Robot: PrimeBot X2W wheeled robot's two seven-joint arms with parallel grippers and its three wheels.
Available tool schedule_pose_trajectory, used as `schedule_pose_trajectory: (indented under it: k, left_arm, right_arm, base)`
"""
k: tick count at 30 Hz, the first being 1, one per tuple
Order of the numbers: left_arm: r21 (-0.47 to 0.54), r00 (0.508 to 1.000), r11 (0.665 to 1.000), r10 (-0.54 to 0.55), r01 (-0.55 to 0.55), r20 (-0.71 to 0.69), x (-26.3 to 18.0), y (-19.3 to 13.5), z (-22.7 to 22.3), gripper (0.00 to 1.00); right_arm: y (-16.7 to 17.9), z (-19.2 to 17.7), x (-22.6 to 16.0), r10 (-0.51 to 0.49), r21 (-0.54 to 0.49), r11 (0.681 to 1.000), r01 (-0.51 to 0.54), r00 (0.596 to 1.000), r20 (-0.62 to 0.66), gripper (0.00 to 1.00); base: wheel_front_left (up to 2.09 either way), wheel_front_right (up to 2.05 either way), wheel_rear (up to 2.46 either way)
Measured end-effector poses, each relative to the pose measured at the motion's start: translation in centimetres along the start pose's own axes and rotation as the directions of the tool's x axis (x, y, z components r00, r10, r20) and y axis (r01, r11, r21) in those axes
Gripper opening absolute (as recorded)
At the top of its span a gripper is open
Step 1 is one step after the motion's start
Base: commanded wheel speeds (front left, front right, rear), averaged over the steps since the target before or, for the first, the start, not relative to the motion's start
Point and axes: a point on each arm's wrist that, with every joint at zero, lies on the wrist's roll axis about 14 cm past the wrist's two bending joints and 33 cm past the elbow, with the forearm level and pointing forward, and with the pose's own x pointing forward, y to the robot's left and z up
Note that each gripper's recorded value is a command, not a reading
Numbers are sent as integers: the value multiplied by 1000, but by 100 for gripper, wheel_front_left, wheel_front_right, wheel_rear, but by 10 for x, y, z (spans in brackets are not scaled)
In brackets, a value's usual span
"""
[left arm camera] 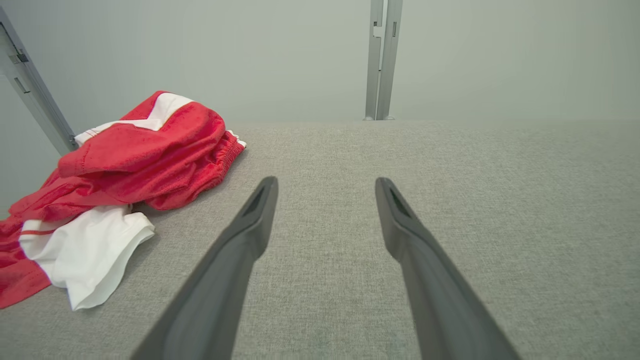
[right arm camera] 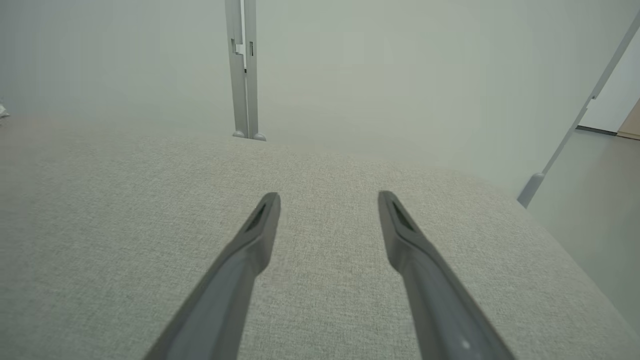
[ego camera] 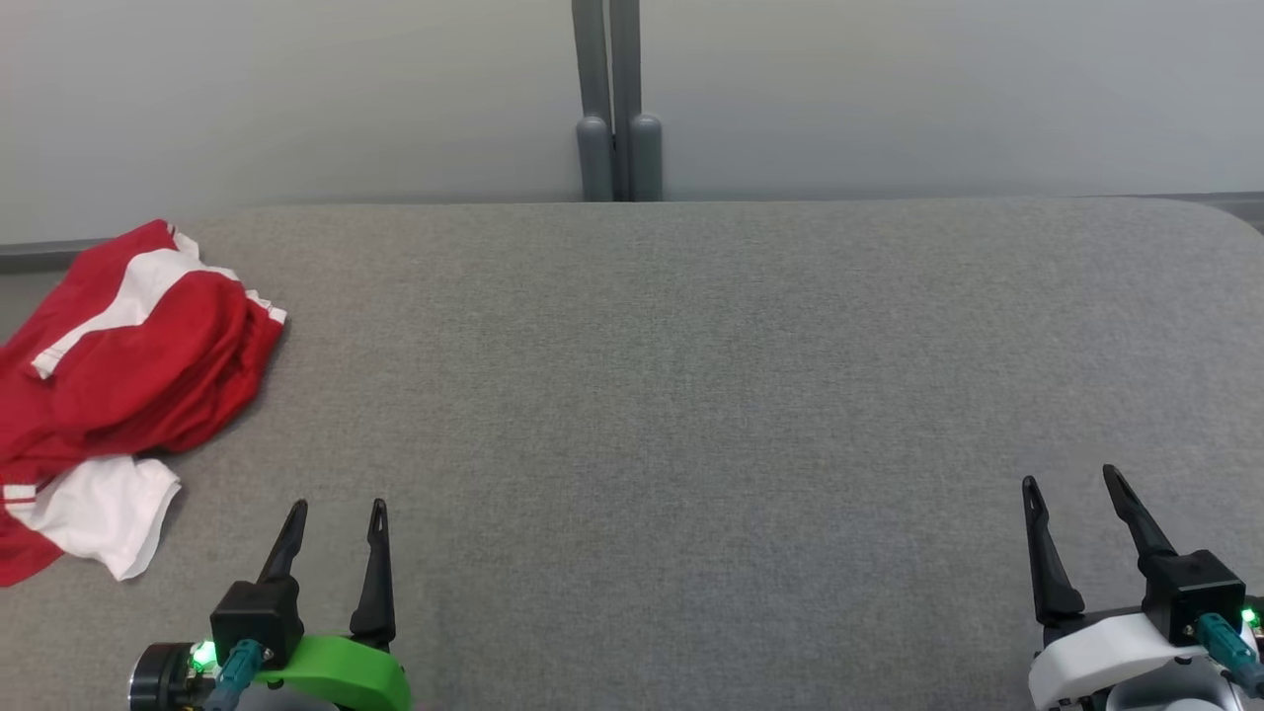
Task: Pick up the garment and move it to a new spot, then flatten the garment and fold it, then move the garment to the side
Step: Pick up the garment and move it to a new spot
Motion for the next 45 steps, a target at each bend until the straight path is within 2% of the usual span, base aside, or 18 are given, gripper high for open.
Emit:
schedule_pose_trajectory:
  k: [6, 11, 17, 21, 25, 27, 29, 32, 35, 41, 45]
  left_arm:
    - [-6, 996, 996, 91, -91, 10, -18, 27, 2, 100]
    - [-11, 979, 980, 201, -201, 20, -41, 59, 5, 100]
    - [-25, 926, 926, 377, -376, 11, -87, 106, -1, 100]
    - [-39, 885, 885, 465, -465, 17, -115, 128, 0, 100]
    - [-49, 864, 865, 502, -500, 37, -123, 139, 7, 100]
    - [-63, 865, 867, 498, -495, 60, -116, 140, 15, 100]
    - [-123, 864, 866, 496, -485, 83, -105, 140, 24, 100]
    - [-168, 888, 886, 451, -433, 90, -78, 131, 29, 100]
    - [-166, 919, 916, 384, -366, 94, -41, 119, 36, 100]
    - [-100, 960, 955, 276, -279, -46, 37, 113, 19, 100]
    - [1, 953, 964, 262, -265, -154, 76, 126, 4, 100]
  right_arm:
    - [29, 2, 15, 89, 9, 996, -89, 996, 10, 100]
    - [69, 6, 28, 208, 18, 978, -208, 978, 23, 100]
    - [131, 16, 41, 376, 36, 925, -378, 925, 56, 100]
    - [154, 18, 44, 433, 44, 899, -436, 899, 62, 100]
    - [167, 18, 45, 468, 49, 881, -471, 881, 65, 100]
    - [167, 17, 50, 475, 43, 877, -478, 877, 68, 100]
    - [168, 20, 56, 484, 33, 872, -488, 871, 79, 100]
    - [169, 22, 66, 498, 25, 864, -502, 862, 95, 100]
    - [169, 26, 80, 508, 14, 858, -513, 853, 120, 100]
    - [167, 13, 102, 509, 45, 855, -517, 852, 123, 100]
    - [158, -12, 107, 492, 79, 864, -497, 867, 75, 100]
  base:
    - [0, 0, 0]
    - [0, 0, 0]
    - [0, 0, 0]
    - [0, 0, 0]
    - [0, 0, 0]
    - [0, 0, 0]
    - [0, 0, 0]
    - [0, 0, 0]
    - [0, 0, 0]
    - [0, 0, 0]
    - [0, 0, 0]
